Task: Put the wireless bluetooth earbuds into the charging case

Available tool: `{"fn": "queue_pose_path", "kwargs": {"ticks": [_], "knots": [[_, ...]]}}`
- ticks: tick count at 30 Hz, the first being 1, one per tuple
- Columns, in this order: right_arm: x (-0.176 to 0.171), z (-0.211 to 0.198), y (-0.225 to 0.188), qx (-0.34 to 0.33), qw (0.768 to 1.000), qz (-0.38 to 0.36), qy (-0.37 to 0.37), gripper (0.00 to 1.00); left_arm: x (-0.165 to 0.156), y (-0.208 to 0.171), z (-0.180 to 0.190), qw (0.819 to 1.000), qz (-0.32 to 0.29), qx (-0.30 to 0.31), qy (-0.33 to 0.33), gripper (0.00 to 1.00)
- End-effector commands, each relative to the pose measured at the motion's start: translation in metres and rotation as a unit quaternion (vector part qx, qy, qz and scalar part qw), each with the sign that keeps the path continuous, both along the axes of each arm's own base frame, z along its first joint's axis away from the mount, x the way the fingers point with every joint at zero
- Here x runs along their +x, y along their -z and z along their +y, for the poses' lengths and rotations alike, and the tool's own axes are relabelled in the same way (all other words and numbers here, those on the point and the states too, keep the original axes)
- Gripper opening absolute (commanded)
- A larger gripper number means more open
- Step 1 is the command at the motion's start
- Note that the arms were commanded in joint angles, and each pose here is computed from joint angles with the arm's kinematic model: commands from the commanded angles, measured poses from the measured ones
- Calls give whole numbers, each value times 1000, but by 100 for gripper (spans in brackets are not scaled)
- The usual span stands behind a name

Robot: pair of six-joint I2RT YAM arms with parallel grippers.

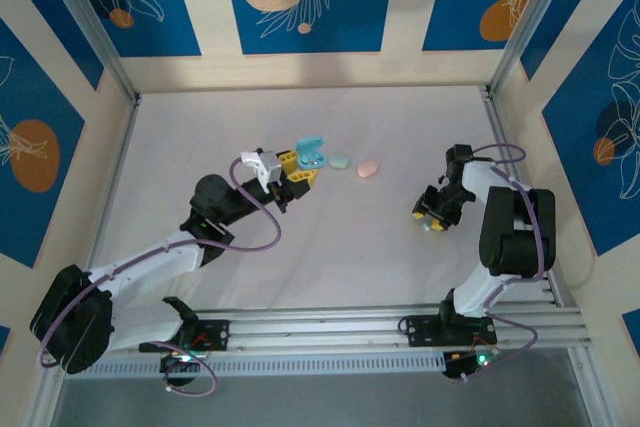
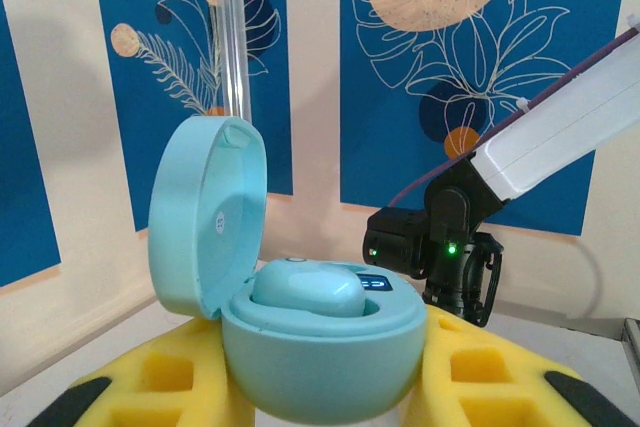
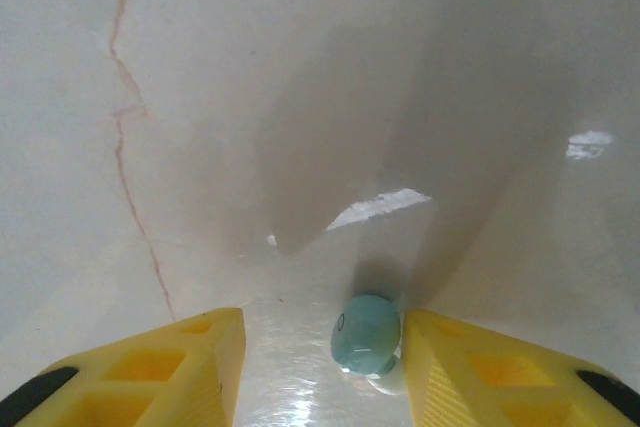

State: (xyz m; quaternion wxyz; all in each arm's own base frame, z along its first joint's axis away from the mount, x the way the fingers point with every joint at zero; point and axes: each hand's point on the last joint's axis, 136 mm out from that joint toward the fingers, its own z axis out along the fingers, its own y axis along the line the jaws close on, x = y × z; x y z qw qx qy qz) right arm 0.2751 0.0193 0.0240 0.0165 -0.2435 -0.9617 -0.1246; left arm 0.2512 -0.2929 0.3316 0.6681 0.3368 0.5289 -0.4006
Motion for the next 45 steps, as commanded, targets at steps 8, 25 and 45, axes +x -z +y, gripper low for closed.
{"fn": "queue_pose_path", "kwargs": {"ticks": [8,25,45], "knots": [[3,-9,-2,-66,997,19,-42,39,-4,-8,1,1000,-21,-11,-1,28],[-5,-4,7,-78,993,56,-66,33,-2,-7,-1,1000,-19,-8,0,28],[5,-8,3,-92,992,49,-72,32,-3,-7,1,1000,-19,-8,-2,28]]}}
